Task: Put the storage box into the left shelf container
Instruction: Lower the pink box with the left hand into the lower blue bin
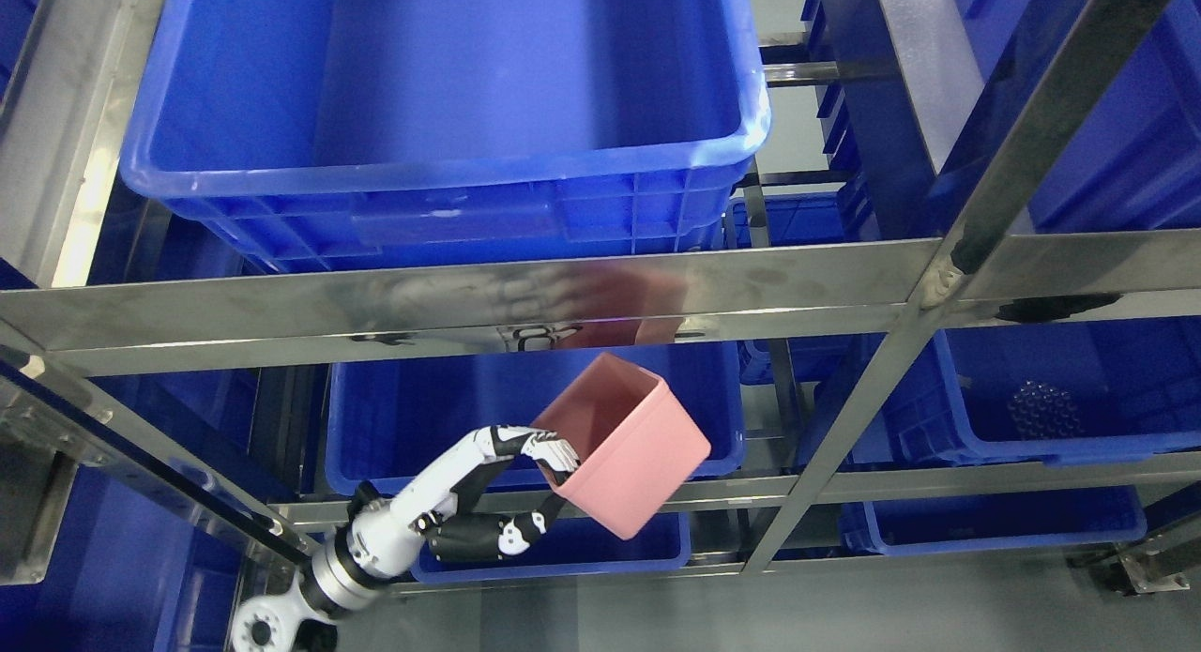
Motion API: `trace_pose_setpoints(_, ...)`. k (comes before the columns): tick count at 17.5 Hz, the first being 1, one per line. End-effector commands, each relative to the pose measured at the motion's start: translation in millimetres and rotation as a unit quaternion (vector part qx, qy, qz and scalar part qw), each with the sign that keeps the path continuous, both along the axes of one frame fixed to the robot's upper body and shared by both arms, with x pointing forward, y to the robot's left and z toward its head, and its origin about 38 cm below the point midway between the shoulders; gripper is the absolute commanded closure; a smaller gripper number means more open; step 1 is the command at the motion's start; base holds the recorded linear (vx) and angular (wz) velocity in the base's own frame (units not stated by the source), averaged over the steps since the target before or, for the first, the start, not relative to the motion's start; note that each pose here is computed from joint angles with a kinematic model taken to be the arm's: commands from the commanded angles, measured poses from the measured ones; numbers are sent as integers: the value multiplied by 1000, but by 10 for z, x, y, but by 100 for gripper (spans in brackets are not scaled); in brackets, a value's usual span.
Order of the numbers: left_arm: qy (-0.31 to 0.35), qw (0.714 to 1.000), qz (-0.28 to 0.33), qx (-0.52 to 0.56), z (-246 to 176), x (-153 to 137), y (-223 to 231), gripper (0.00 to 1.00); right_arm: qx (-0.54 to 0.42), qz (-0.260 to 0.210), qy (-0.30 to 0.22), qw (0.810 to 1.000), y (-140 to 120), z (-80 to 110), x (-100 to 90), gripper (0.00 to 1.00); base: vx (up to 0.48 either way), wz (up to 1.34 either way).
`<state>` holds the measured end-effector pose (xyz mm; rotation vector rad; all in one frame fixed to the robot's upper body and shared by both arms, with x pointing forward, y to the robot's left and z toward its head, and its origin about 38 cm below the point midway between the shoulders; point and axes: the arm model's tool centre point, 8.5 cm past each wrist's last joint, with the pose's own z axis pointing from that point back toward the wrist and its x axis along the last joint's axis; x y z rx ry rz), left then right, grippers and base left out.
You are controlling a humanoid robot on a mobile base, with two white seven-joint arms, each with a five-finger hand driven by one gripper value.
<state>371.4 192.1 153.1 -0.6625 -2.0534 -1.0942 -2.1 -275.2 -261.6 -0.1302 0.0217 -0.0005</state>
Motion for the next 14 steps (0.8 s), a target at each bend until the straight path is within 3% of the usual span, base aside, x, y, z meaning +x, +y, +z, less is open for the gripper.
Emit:
trace_pose_setpoints(1, 36, 966, 88, 240, -223, 566, 605, 96, -9, -1, -4, 1000, -113, 8, 0, 0, 15, -111)
trace_pose_setpoints(5, 48, 948, 58, 310, -452, 767, 119, 94, -9, -1, -4, 1000, -113, 8, 0, 0, -3, 6)
trace_pose_setpoints(11, 8, 950, 58, 308, -209, 938, -236, 89, -9, -1, -4, 1000, -113, 8, 0, 0, 0, 0)
trace_pose_setpoints(13, 9, 950, 59, 308, -217, 937, -246, 60, -9, -1, -4, 1000, -113, 8, 0, 0, 0, 0)
trace_pose_setpoints(14, 9, 951, 64, 302, -207, 940, -232, 54, -9, -1, -4, 1000, -113, 8, 0, 0, 0, 0)
